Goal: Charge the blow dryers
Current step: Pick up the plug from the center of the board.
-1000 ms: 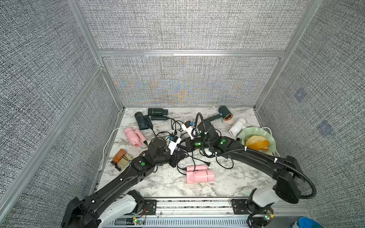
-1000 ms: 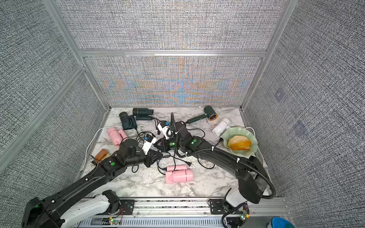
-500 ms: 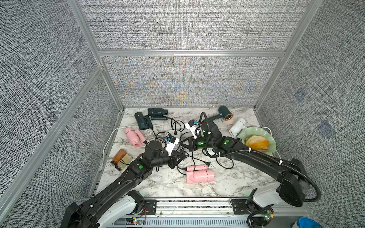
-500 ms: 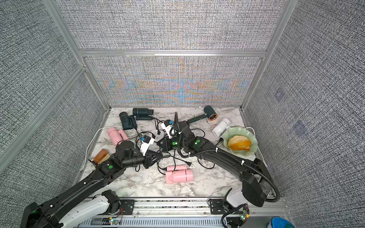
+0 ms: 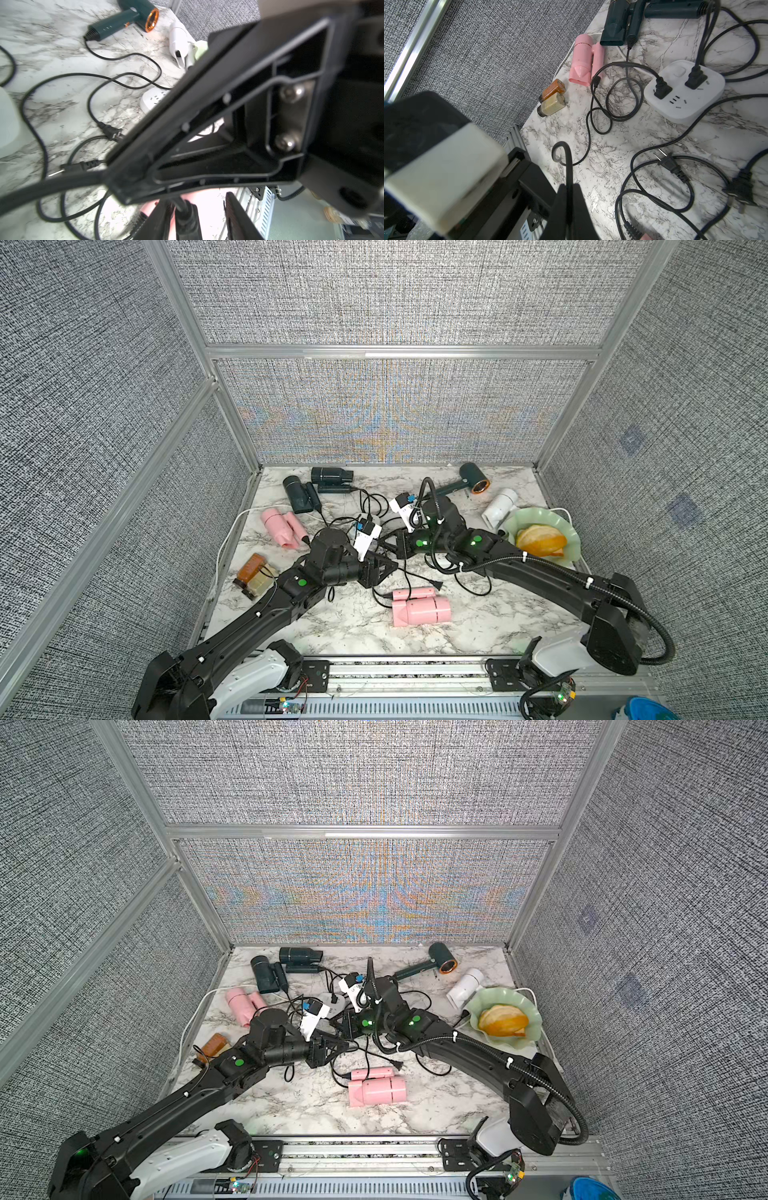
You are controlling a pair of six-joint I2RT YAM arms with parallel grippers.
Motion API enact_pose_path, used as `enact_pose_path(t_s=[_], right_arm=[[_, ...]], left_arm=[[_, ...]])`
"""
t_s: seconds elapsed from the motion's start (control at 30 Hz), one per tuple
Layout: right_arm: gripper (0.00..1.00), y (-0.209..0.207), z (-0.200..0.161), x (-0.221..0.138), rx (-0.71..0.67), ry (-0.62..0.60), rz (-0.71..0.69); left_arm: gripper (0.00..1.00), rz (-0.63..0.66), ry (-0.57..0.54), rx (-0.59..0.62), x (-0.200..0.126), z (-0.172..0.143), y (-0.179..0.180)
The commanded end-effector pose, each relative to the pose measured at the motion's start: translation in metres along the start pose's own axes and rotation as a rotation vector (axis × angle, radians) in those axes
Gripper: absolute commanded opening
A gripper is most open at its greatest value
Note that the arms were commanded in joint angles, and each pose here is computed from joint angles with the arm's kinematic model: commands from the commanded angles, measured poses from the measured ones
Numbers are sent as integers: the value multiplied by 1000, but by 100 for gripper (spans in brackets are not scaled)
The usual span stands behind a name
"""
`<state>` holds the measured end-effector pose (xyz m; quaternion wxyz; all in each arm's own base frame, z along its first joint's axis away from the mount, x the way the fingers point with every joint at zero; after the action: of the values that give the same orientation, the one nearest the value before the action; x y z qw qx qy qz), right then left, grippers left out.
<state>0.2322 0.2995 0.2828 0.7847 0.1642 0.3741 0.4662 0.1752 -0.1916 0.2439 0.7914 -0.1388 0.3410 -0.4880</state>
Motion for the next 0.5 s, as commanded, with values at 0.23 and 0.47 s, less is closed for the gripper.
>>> enact_pose_path(t_s=[0.23, 0.47], right_arm=[[8, 3, 6, 2, -19, -28, -10], [8, 2, 5, 6, -20, -19, -18]], left_arm=[[54, 0, 14, -29, 5, 4, 1], [47, 25, 25, -34, 8, 4, 5]])
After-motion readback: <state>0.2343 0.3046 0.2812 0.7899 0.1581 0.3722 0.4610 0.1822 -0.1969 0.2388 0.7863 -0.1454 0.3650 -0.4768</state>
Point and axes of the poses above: each gripper's point midway between its finger pads, its own x axis out along the fingers, its own y axis along the line the jaws close on, z = x × y, the point moved 9 cm from there along -x, back along the fingers
